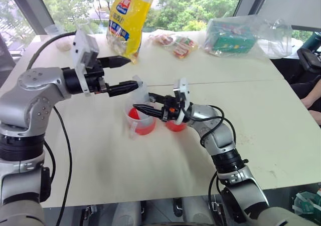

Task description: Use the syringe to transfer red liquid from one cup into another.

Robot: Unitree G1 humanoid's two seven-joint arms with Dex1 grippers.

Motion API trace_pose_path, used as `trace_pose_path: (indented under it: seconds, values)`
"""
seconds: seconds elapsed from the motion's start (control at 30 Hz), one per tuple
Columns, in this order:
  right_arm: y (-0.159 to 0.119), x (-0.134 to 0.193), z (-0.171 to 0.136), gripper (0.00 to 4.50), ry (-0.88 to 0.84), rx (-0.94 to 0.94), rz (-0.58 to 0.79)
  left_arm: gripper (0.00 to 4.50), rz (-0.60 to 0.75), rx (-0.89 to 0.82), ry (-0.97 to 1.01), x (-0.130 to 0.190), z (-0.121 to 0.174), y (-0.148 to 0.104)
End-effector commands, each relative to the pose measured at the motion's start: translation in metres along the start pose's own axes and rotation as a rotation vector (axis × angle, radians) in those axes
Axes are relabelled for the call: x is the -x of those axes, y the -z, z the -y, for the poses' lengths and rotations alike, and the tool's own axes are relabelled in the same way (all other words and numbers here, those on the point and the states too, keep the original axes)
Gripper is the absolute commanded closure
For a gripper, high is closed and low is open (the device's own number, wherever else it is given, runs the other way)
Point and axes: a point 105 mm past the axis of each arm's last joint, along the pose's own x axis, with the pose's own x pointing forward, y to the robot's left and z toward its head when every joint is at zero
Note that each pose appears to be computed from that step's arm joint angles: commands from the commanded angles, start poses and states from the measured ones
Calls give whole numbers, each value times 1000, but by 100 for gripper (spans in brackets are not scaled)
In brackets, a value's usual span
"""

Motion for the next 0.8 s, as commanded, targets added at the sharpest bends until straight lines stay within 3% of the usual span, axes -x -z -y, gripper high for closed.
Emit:
trace_pose_path:
  seconds: [0.03,0.07,0.3,0.8]
  values:
    - [-10,-11,-6,316,-48,18,25,55,-7,-1,58,-9,14,2]
    - [-10,-11,-5,316,-48,18,25,84,-6,5,63,-9,15,2]
    - [-9,-13,-6,316,-56,7,17,445,-2,32,88,-11,22,2]
    - [5,-11,-9,316,-93,-38,-43,449,113,11,5,-6,2,-30]
